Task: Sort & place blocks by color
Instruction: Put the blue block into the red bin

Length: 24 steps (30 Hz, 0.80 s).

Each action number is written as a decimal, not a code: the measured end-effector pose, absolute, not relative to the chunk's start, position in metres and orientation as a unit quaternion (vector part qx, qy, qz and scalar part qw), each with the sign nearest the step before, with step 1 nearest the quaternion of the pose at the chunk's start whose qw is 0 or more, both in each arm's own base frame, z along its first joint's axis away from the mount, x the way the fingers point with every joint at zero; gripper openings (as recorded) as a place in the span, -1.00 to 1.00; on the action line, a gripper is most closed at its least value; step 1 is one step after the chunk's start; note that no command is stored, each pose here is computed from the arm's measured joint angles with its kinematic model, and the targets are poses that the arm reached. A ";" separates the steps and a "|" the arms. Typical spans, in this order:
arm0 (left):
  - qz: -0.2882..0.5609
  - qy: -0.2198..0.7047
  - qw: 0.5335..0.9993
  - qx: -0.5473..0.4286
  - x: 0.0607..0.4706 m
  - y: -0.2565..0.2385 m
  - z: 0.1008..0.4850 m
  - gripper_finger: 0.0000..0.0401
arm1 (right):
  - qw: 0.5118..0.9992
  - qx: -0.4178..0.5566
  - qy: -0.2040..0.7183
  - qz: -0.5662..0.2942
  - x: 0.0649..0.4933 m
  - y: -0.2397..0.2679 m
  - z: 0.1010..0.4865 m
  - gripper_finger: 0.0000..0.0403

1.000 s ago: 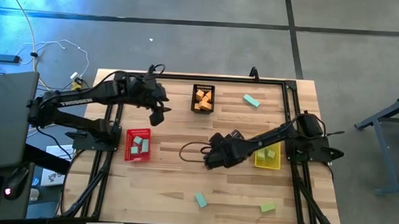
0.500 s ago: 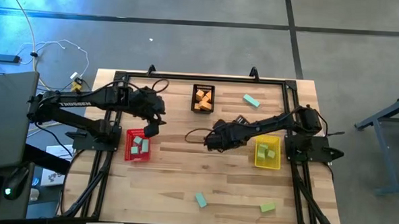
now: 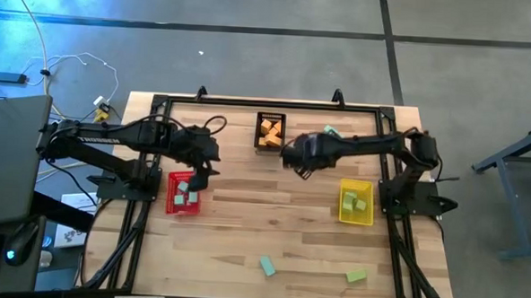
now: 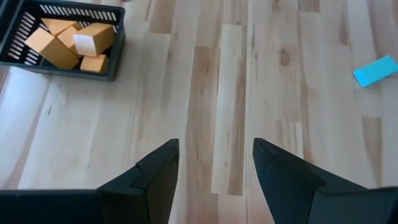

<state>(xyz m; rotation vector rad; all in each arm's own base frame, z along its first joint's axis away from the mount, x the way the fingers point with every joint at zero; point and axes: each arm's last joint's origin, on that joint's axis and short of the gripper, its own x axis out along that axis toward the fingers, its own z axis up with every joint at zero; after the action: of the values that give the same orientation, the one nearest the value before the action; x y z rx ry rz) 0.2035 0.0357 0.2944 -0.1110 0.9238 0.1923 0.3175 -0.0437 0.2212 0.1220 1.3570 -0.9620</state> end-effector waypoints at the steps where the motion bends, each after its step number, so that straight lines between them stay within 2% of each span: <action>1: 0.091 0.445 0.889 -0.053 0.204 0.035 0.294 -0.04 | 0.667 0.056 0.610 -0.424 0.316 -0.051 0.221 0.05; 15: 0.121 0.455 0.881 -0.045 0.202 0.032 0.293 -0.04 | 0.628 0.139 0.684 -0.344 0.283 -0.150 0.218 0.05; 24: 0.122 0.455 0.881 -0.046 0.202 0.032 0.293 -0.04 | 0.641 0.180 0.667 -0.333 0.262 -0.195 0.218 0.05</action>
<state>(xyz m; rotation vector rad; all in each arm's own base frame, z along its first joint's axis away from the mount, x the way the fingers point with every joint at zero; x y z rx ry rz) 0.2020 0.0316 0.2930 -0.0956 0.9483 0.2549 0.2620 -0.1952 0.2177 0.4093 1.5214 -0.7596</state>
